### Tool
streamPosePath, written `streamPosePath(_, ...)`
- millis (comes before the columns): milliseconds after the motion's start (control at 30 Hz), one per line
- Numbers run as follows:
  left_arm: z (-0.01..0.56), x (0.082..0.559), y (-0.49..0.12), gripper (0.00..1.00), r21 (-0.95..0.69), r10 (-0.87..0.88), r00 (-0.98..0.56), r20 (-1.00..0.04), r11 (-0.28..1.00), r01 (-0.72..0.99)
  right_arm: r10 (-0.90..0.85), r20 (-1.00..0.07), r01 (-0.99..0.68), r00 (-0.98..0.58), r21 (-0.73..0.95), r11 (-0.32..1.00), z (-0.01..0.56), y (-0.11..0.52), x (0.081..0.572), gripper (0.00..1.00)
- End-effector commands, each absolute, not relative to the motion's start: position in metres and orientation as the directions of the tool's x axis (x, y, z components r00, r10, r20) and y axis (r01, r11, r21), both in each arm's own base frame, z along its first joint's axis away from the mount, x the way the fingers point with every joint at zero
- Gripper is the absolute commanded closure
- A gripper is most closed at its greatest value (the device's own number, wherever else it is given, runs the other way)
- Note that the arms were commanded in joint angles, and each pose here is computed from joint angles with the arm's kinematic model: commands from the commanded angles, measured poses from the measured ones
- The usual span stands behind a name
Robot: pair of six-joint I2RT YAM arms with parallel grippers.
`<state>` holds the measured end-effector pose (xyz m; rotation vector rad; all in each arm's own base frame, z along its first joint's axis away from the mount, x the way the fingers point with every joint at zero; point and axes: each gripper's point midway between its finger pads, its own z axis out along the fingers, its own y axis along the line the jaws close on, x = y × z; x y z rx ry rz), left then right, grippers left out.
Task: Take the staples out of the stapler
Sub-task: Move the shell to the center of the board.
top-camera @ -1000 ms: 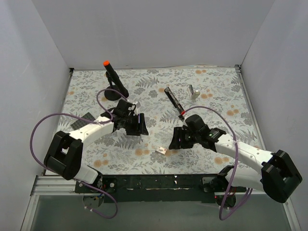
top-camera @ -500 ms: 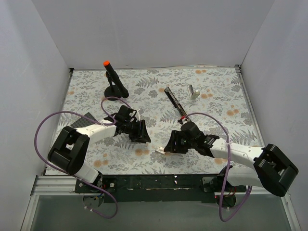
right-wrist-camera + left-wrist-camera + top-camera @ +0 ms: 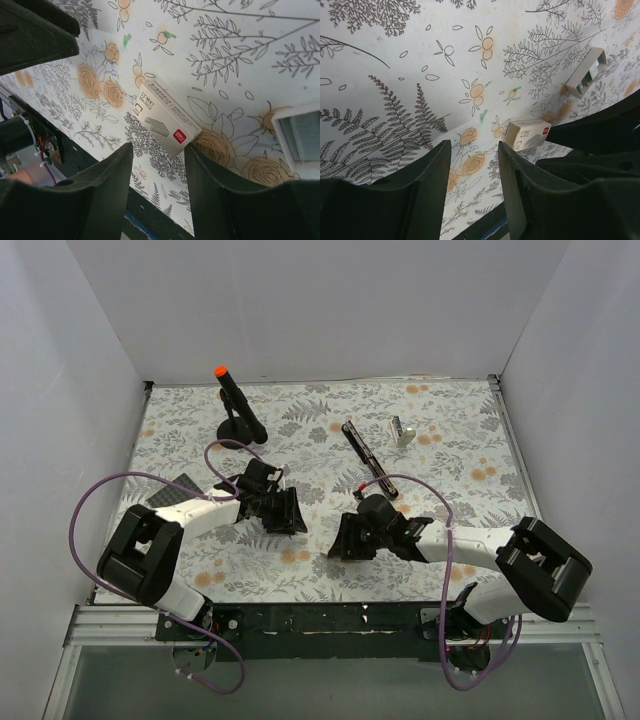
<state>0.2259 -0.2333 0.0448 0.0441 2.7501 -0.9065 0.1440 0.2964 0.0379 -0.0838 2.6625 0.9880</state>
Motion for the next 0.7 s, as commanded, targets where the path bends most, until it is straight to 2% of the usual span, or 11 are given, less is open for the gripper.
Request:
streamPosePath(0, 0.058, 0.235, -0.228, 0.58, -0.569, -0.079, -0.952, -0.297, 0.815, 0.11, 0.064, -0.344, -0.189, -0.937, 0.653, 0.733, 0.053, 0.318, 0.16, 0.47)
streamPosePath(233, 0.056, 0.238, -0.218, 0.58, -0.531, -0.092, -0.945, -0.313, 0.842, 0.094, 0.04, -0.347, -0.206, -0.937, 0.642, 0.738, 0.057, 0.331, 0.165, 0.47)
streamPosePath(333, 0.062, 0.243, -0.214, 0.59, -0.521, -0.102, -0.938, -0.332, 0.849, 0.092, -0.022, -0.332, -0.228, -0.943, 0.598, 0.768, 0.056, 0.319, 0.154, 0.46)
streamPosePath(467, 0.074, 0.255, -0.204, 0.56, -0.52, -0.133, -0.92, -0.368, 0.85, 0.085, -0.148, -0.432, -0.372, -0.89, 0.498, 0.784, 0.077, 0.293, 0.166, 0.37)
streamPosePath(500, 0.078, 0.261, -0.199, 0.55, -0.521, -0.147, -0.914, -0.378, 0.85, 0.079, -0.153, -0.485, -0.405, -0.861, 0.473, 0.783, 0.096, 0.293, 0.178, 0.36)
streamPosePath(533, 0.083, 0.264, -0.198, 0.55, -0.526, -0.154, -0.908, -0.389, 0.847, 0.081, -0.201, -0.486, -0.426, -0.85, 0.411, 0.806, 0.095, 0.278, 0.18, 0.36)
streamPosePath(600, 0.088, 0.268, -0.194, 0.53, -0.536, -0.164, -0.901, -0.401, 0.84, 0.085, -0.295, -0.589, -0.53, -0.752, 0.276, 0.801, 0.113, 0.262, 0.208, 0.35)
streamPosePath(633, 0.09, 0.269, -0.195, 0.53, -0.543, -0.164, -0.899, -0.406, 0.835, 0.093, -0.35, -0.621, -0.588, -0.702, 0.228, 0.776, 0.116, 0.259, 0.214, 0.35)
streamPosePath(667, 0.092, 0.267, -0.197, 0.52, -0.555, -0.157, -0.9, -0.407, 0.825, 0.107, -0.48, -0.677, -0.737, -0.558, 0.138, 0.662, 0.122, 0.259, 0.219, 0.32)
